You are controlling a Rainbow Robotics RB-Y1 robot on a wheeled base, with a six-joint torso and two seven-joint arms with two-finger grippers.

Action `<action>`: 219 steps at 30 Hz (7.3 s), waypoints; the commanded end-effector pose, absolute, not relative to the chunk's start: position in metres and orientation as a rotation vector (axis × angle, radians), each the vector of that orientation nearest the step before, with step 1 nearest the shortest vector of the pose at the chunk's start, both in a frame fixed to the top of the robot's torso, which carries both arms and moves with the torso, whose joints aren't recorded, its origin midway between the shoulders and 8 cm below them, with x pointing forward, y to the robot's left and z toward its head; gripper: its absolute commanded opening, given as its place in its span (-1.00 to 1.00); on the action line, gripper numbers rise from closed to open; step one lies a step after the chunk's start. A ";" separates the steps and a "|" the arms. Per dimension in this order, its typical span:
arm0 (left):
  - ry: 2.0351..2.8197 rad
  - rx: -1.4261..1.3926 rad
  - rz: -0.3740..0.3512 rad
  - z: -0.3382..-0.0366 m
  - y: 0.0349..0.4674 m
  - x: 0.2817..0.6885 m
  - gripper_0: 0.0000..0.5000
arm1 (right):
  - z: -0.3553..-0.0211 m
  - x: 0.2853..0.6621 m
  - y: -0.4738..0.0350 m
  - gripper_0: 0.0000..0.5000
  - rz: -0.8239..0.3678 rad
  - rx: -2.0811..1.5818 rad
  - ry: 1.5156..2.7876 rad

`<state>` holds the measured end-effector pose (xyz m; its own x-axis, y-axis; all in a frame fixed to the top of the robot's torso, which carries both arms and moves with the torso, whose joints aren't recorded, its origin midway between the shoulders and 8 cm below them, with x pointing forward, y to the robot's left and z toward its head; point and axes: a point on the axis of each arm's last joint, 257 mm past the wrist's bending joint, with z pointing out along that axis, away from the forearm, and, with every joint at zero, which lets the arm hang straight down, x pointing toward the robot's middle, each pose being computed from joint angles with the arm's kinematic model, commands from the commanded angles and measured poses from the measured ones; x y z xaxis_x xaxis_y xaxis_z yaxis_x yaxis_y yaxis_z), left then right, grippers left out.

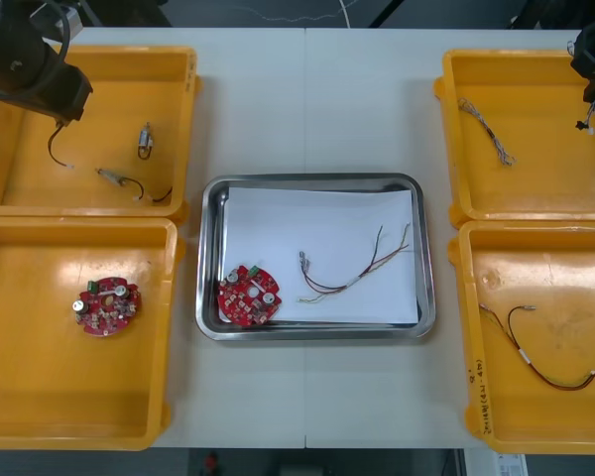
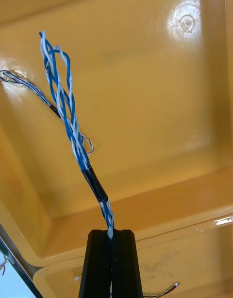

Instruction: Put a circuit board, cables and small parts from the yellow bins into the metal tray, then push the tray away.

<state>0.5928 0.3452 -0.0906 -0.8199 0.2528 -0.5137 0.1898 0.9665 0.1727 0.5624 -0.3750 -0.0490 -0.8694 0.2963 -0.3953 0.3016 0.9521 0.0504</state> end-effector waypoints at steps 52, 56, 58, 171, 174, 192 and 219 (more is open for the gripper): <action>2.538 0.441 -0.070 -0.073 0.125 0.526 -1.00 | -0.016 0.568 -0.375 -1.00 -0.033 0.367 2.608; 2.550 0.481 -0.064 -0.087 0.105 0.519 -1.00 | -0.009 0.571 -0.370 -1.00 -0.030 0.349 2.584; 2.555 0.496 -0.059 -0.093 0.100 0.518 -1.00 | -0.008 0.571 -0.368 -1.00 -0.030 0.344 2.581; 2.534 -0.593 -0.175 -0.093 0.304 0.606 1.00 | -0.120 0.461 -0.104 -1.00 -0.103 -1.399 2.180; 2.540 -0.635 -0.188 -0.104 0.310 0.608 1.00 | -0.138 0.455 -0.105 -1.00 -0.160 -1.519 2.148; 2.551 -0.722 -0.195 -0.153 0.329 0.604 1.00 | -0.201 0.479 -0.069 -1.00 -0.279 -1.685 2.014; 2.553 -0.780 -0.132 -0.201 0.354 0.605 1.00 | -0.240 0.515 -0.076 -0.96 -0.417 -1.718 1.960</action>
<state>0.6065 0.3359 -0.2022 -0.7731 -0.4889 -0.4041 -0.4405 0.8722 -0.2126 0.5151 -0.0906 -0.2417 -0.1360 -0.9754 -0.1734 -0.8336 0.2072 -0.5120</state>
